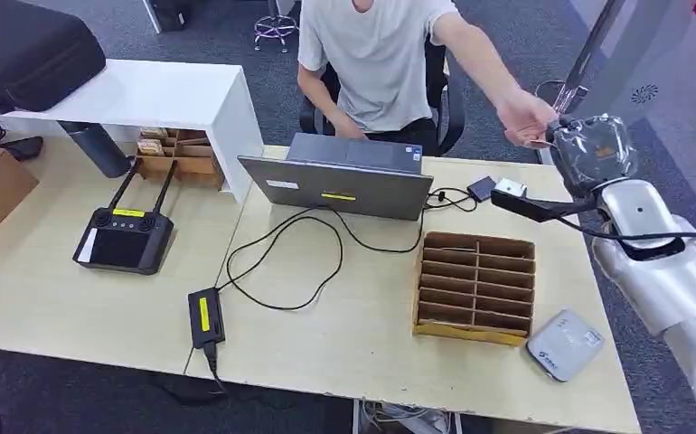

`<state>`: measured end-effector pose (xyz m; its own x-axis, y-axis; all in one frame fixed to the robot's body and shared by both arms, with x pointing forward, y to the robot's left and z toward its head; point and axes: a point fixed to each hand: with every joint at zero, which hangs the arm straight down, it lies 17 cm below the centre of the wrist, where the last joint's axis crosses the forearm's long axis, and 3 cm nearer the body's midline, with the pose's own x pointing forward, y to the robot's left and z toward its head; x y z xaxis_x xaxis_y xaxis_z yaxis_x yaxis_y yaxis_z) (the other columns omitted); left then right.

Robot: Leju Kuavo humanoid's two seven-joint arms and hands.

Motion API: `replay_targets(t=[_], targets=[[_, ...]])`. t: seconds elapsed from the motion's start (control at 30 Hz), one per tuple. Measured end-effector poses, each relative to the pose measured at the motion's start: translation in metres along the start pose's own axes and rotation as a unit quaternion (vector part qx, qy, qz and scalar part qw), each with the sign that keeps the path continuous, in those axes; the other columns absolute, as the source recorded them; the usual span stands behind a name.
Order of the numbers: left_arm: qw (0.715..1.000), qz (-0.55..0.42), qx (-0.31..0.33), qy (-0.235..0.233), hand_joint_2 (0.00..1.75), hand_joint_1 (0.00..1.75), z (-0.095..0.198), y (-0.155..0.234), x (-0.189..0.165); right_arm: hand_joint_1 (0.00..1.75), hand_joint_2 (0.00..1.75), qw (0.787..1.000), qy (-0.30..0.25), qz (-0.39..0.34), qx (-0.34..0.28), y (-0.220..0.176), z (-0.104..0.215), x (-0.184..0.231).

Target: Pass the card to the sensor for recognition and then transmit it.

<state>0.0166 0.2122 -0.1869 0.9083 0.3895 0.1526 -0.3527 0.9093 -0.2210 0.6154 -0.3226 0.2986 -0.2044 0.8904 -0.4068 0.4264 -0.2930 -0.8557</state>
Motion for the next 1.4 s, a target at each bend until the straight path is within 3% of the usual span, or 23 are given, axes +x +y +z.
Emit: replay_targets(t=[0.07,0.1,0.67,0.83,1.03,1.2,1.4], targets=[[1.000,0.000,-0.001,0.001,1.75,0.00,0.000,0.000,0.000,1.75,1.75,1.000,-0.002,-0.001,0.002,0.002,0.000,0.003],[1.000,0.000,-0.001,0.002,1.75,0.00,0.000,0.000,0.000,0.00,1.75,1.000,-0.002,-0.002,0.002,0.002,0.000,0.003],[1.000,0.003,-0.018,0.011,1.75,0.00,-0.004,-0.005,-0.001,0.00,1.75,1.000,-0.004,-0.006,0.018,0.013,0.002,0.009],[1.000,0.003,-0.015,0.011,1.75,0.00,-0.004,-0.004,-0.002,0.00,1.75,0.999,-0.003,-0.015,0.051,0.024,0.006,0.009],[1.000,0.008,-0.013,0.011,1.75,0.00,-0.004,-0.003,-0.003,0.00,1.75,0.998,-0.001,-0.031,0.046,0.010,0.013,0.003],[1.000,0.018,-0.008,0.010,1.75,0.00,-0.005,-0.004,-0.003,0.00,1.75,0.999,0.000,-0.045,0.017,-0.010,0.025,0.001],[0.999,0.031,0.006,0.012,1.75,0.00,-0.002,-0.003,-0.006,0.00,1.75,0.998,0.000,-0.063,-0.005,-0.022,0.065,0.001]])
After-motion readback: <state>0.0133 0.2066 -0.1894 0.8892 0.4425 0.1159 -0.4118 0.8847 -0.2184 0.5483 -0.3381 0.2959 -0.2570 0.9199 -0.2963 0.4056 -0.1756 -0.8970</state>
